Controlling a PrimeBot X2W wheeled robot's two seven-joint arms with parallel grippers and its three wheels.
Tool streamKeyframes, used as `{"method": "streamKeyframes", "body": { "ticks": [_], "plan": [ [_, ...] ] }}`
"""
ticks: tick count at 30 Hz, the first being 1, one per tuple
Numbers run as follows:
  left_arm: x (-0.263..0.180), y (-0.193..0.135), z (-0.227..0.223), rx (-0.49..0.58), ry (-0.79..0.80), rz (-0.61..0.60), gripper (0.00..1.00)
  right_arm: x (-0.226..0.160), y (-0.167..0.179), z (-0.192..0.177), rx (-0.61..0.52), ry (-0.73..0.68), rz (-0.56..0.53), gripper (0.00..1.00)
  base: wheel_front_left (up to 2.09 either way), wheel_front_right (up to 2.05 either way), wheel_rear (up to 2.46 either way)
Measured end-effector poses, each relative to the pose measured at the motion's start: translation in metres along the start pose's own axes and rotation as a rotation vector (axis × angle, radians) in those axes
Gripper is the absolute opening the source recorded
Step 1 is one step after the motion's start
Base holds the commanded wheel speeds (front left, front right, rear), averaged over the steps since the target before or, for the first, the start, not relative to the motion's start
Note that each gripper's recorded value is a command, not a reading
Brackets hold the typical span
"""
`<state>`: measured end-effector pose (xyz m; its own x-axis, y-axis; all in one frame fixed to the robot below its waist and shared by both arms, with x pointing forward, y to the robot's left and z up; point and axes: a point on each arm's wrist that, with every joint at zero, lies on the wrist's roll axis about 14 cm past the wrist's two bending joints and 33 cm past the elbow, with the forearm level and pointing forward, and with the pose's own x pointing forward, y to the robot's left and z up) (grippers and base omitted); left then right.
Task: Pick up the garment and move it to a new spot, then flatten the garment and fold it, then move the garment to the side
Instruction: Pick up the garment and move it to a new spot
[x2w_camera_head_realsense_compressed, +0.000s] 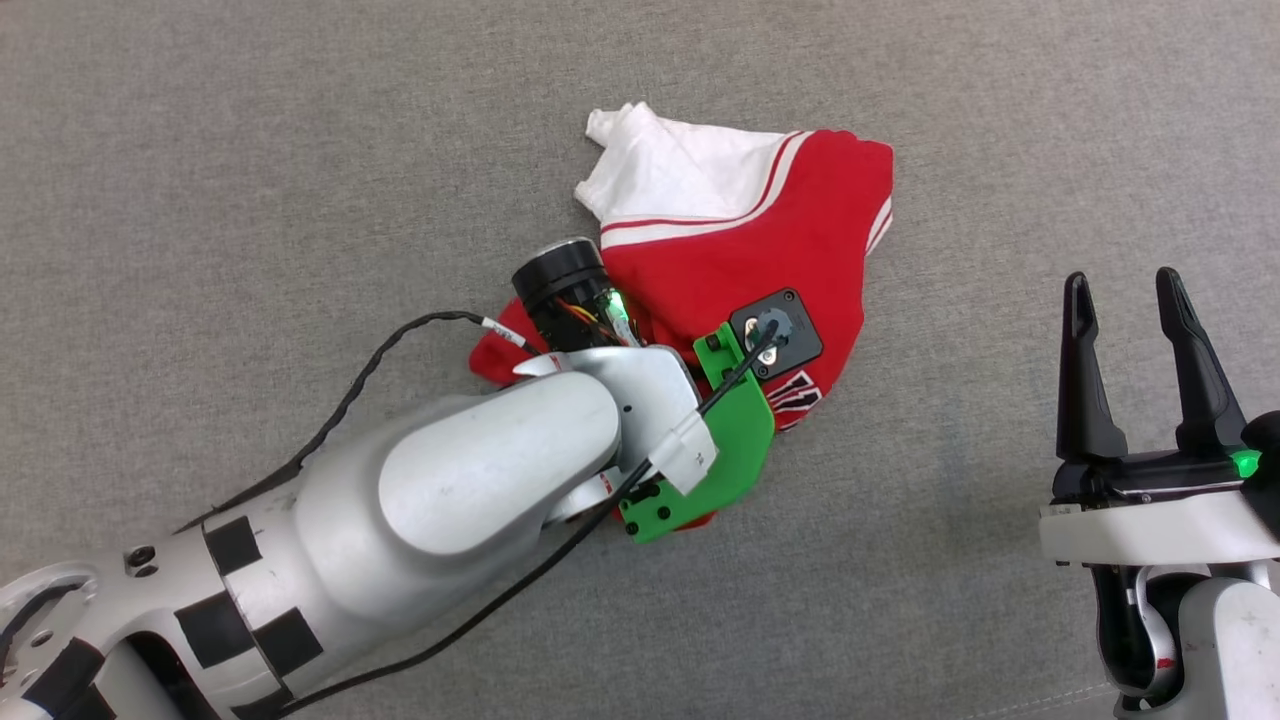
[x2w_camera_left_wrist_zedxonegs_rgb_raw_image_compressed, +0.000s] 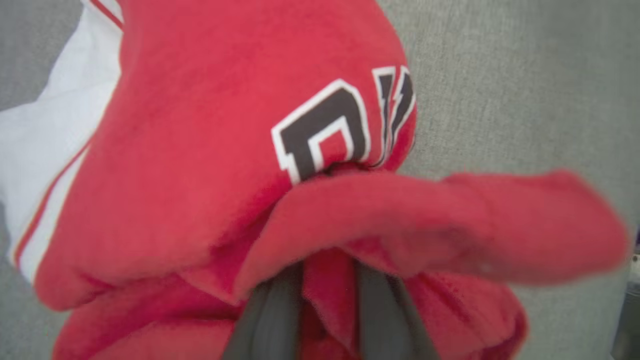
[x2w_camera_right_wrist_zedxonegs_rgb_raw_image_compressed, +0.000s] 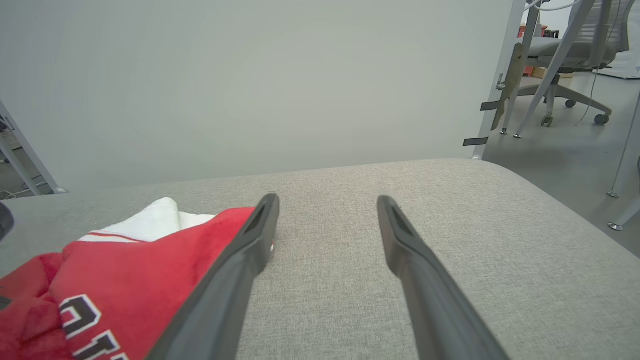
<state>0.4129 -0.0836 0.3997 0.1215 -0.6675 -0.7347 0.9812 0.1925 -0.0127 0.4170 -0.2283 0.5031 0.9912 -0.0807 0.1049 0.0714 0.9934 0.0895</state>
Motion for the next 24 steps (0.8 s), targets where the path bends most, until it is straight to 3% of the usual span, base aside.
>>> {"method": "streamKeyframes", "body": {
  "ticks": [3,4,5,17,24],
  "plan": [
    [-0.002,-0.001,-0.002,0.007,0.002,0.009,0.0,0.002,0.003,-0.001,0.005,0.0,0.008,1.0,0.0,0.0,0.0],
    [-0.003,0.0,-0.002,0.005,-0.004,0.015,0.15,0.002,0.004,-0.001,0.006,0.0,0.011,1.0,0.0,0.0,0.0],
    [-0.005,0.002,-0.001,0.0,-0.017,0.024,0.98,0.003,0.005,-0.001,0.008,-0.002,0.015,1.0,0.0,0.0,0.0],
    [-0.052,0.031,0.05,0.004,-0.399,0.214,1.0,-0.011,0.015,0.017,0.001,-0.039,0.044,1.0,0.0,0.0,0.0],
    [-0.112,0.055,0.061,-0.03,-0.594,0.455,1.0,-0.016,0.032,0.03,0.018,-0.072,0.093,1.0,0.0,0.0,0.0]
  ]
}}
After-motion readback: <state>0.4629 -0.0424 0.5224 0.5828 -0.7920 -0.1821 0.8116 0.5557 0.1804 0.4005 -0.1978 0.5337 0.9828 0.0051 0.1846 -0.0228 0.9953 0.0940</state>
